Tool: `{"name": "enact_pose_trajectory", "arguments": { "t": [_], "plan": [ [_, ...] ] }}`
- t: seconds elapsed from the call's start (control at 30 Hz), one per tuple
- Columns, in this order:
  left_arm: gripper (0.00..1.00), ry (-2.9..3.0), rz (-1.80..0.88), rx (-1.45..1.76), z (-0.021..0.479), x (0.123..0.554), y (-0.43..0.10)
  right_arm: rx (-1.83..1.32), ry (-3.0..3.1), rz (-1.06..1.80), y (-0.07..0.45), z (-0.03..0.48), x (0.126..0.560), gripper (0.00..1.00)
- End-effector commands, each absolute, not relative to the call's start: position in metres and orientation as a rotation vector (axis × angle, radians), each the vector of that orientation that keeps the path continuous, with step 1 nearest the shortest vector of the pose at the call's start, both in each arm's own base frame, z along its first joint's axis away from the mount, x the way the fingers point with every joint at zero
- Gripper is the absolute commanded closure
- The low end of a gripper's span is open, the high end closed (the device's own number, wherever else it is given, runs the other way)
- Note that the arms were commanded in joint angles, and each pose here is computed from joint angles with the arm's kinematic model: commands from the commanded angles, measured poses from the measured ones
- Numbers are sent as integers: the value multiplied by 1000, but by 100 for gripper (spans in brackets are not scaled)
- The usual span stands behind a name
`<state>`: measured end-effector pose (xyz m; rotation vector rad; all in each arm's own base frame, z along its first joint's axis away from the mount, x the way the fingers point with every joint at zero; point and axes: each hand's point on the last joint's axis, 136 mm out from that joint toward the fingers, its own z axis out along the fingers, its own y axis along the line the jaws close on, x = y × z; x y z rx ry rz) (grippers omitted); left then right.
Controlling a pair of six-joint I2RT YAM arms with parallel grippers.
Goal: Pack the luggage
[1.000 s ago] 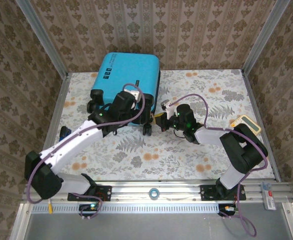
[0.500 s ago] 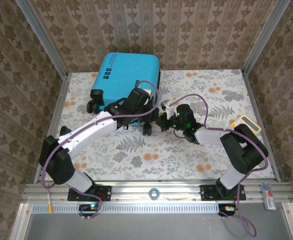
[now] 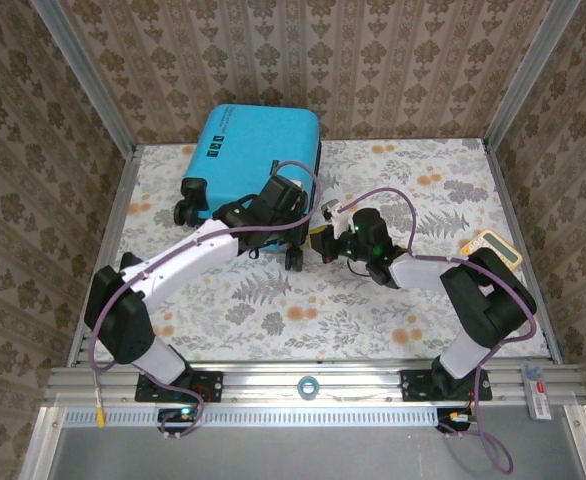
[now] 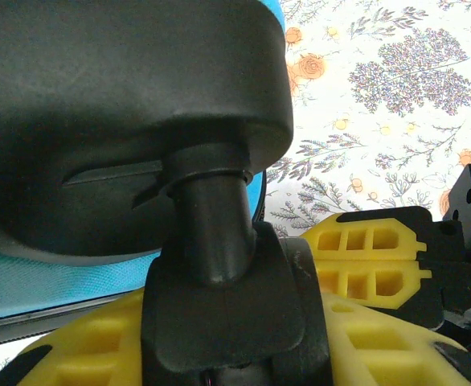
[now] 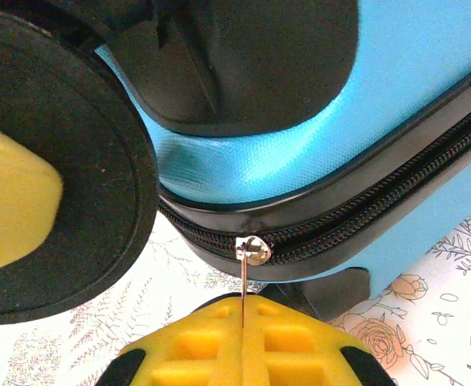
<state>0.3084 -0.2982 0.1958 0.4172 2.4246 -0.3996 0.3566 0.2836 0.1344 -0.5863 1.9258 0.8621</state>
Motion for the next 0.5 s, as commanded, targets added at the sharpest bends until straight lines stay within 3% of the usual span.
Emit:
{"name": "enact_pose_trajectory", "arguments": {
  "t": [0.0,0.37,0.47],
  "plan": [
    [80,2380,-422,494,210,311,-307,-614,1851,862,290,154,355,100],
    [100,2291,-474,509,230,307,-304,-524,1909,766,277,146,372,100],
    [100,2281,-463,528,233,305,-302,-455,1943,703,266,144,384,100]
  ]
}}
